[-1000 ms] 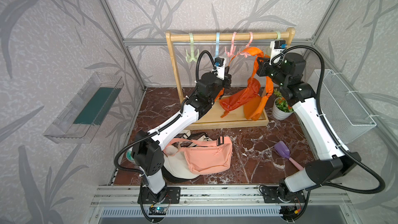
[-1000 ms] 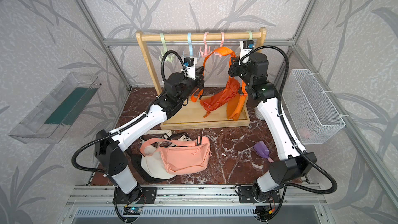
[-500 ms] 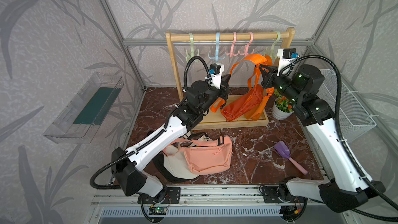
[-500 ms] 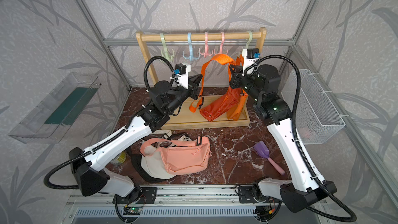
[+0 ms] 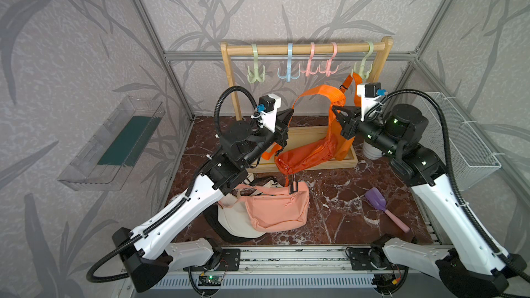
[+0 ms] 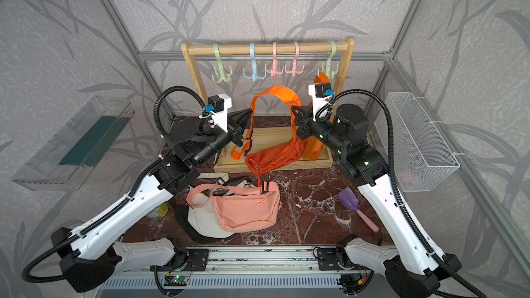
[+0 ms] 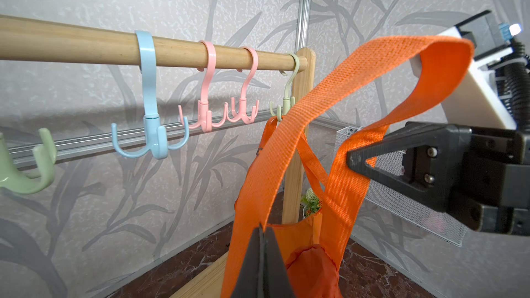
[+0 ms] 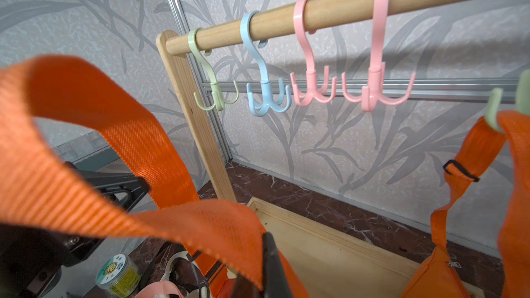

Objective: Take the bag off the hook
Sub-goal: Place the bag inside the bag.

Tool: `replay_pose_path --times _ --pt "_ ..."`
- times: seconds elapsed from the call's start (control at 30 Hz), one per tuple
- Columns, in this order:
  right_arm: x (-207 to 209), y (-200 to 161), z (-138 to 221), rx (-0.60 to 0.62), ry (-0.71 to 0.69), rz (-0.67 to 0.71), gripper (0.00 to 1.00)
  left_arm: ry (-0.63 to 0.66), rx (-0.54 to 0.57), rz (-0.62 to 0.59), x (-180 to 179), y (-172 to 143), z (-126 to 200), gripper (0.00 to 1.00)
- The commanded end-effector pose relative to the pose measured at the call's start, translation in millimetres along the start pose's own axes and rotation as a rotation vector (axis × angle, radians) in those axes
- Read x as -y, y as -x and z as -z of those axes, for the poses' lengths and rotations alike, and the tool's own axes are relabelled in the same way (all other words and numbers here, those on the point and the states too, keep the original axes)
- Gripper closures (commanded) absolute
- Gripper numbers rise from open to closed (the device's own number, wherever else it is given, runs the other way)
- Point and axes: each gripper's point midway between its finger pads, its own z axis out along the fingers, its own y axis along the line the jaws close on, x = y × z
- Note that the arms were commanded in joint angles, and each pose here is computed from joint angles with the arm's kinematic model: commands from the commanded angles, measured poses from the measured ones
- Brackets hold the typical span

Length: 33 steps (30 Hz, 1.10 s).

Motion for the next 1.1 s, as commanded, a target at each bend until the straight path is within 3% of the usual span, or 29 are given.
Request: replay_pose_path --times 0.0,0.27,0.8,1.07 --pt "-14 11 9 0.058 0.036 0.026 1.00 0.005 0.025 0.005 0 8 9 1.00" --pt "-36 12 21 0.068 0.093 0.058 1.00 0.062 0.069 0.011 -10 16 28 1.00" --pt "-57 11 34 0.089 0.157 0.104 1.00 0.086 0.026 -0.013 -15 -4 38 1.00" --pt "-77 0 33 0.079 0.221 0.088 1.00 0.086 0.048 -0.064 -15 10 50 1.00"
